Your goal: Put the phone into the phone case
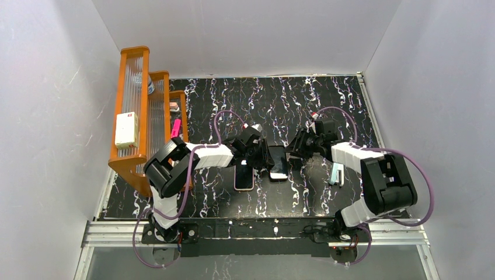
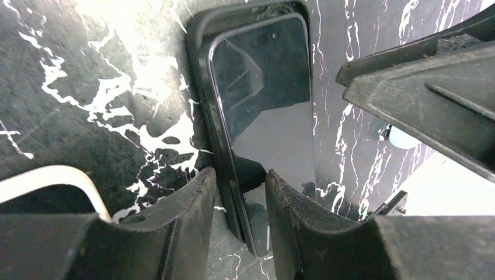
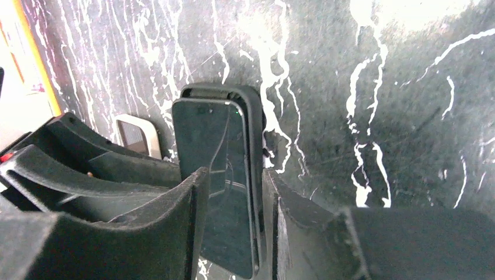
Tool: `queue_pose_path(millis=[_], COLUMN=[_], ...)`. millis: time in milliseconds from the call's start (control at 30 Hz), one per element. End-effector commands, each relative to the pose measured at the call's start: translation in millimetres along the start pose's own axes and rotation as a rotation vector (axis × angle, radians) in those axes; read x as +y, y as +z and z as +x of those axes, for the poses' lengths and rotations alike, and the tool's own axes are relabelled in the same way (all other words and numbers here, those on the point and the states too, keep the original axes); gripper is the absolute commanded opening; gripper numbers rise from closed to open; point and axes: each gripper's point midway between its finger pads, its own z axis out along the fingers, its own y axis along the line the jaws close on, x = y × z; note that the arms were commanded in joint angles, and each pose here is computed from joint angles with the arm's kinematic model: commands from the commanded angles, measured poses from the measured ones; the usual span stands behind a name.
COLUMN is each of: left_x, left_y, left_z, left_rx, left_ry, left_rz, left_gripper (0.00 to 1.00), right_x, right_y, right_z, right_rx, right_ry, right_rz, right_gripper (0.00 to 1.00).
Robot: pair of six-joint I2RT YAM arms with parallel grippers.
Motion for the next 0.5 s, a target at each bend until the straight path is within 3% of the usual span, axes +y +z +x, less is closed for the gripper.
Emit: queue_pose_path(millis=[0,100,467], left_x=[24,21,9], left_y=[7,12,27], left_z=[-2,0,5], left_rx=[0.021,0.042,0.068], left_ry=[0.016,0.022,0.017], left_rz=[-0.094,-0.075,0.013], left_gripper=[0.36,0.33,0.06], right_x=[3,4,-1], right_y=[10,19,26], right_z=[-18,-9,34], right_rx=[-0.014,0.040,0.148], right_ry=[-0.036,-0.020,0.050], right_rz=[-0.012,-0.051,-0.162], right_gripper=[0.45,0.42,0.31])
